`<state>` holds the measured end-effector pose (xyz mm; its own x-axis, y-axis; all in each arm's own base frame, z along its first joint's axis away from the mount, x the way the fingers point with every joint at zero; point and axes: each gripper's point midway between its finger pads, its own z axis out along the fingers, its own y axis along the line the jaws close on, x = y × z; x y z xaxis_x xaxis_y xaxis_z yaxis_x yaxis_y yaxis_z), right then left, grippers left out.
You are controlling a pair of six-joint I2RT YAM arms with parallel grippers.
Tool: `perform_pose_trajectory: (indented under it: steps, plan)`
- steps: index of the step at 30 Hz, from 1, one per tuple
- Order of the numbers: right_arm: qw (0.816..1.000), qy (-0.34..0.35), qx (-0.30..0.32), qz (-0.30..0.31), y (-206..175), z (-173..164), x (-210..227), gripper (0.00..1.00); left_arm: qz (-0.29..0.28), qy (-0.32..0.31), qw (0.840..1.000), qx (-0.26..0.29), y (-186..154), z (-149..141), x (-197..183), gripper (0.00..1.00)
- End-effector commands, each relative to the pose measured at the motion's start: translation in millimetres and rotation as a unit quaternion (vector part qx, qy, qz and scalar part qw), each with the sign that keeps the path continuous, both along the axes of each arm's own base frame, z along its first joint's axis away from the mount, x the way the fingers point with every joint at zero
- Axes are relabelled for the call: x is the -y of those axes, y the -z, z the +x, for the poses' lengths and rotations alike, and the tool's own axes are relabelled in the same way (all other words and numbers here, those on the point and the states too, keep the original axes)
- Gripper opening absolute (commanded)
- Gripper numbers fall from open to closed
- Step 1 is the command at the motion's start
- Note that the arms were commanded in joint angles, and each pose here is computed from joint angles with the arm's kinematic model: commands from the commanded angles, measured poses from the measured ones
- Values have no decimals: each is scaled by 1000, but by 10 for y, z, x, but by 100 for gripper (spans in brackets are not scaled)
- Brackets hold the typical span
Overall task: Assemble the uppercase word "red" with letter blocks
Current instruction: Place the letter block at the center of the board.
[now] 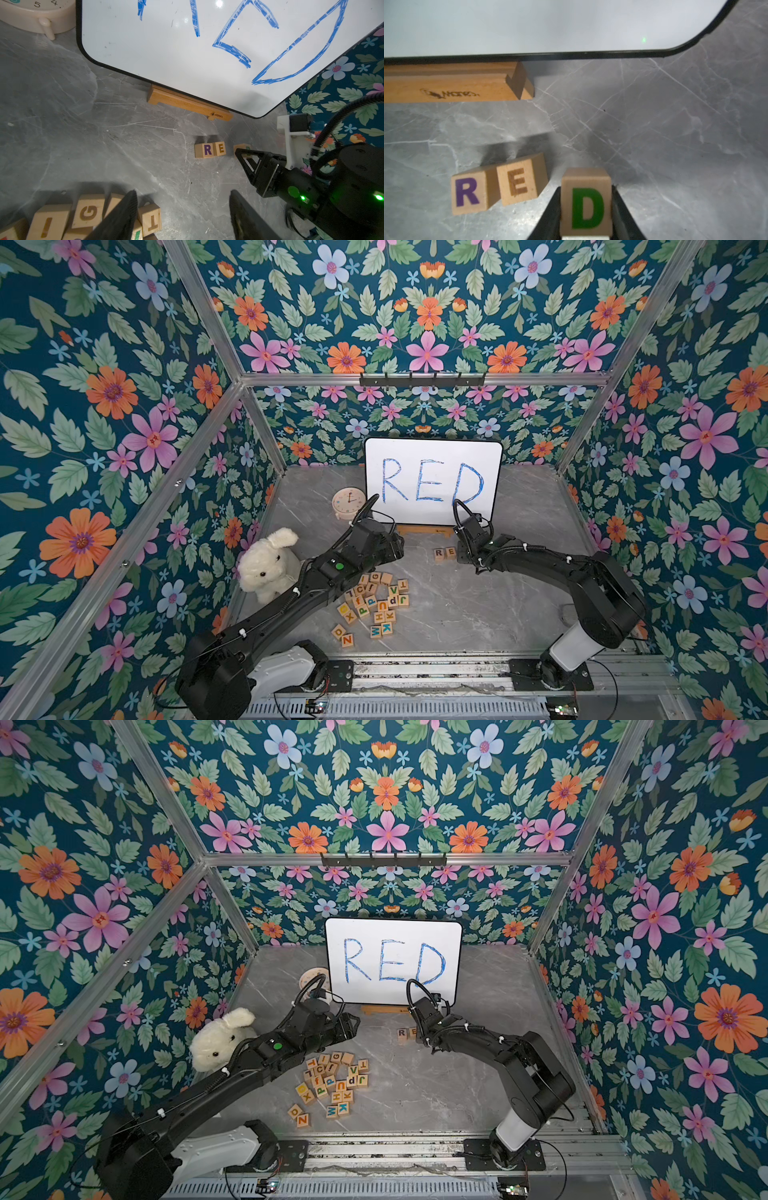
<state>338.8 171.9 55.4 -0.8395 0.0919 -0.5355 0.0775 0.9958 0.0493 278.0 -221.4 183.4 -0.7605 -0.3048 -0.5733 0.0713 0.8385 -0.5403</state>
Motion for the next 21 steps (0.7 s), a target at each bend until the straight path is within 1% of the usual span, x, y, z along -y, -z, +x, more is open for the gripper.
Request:
perform_pose_trajectory:
  steps: [1,4,14,21]
  plan:
    - [1000,2,9,-8,56,99,-28,23,-7,-9,1000,6,-55,31,-4,72]
    - [1000,2,8,-12,80,114,-30,24,6,-15,1000,4,-39,33,-46,72]
    - [1000,0,-13,-6,249,62,-57,25,9,-23,1000,1,-5,-21,-122,72]
    - [1000,0,-18,-4,309,73,-81,29,15,-30,999,5,-15,-34,-179,72]
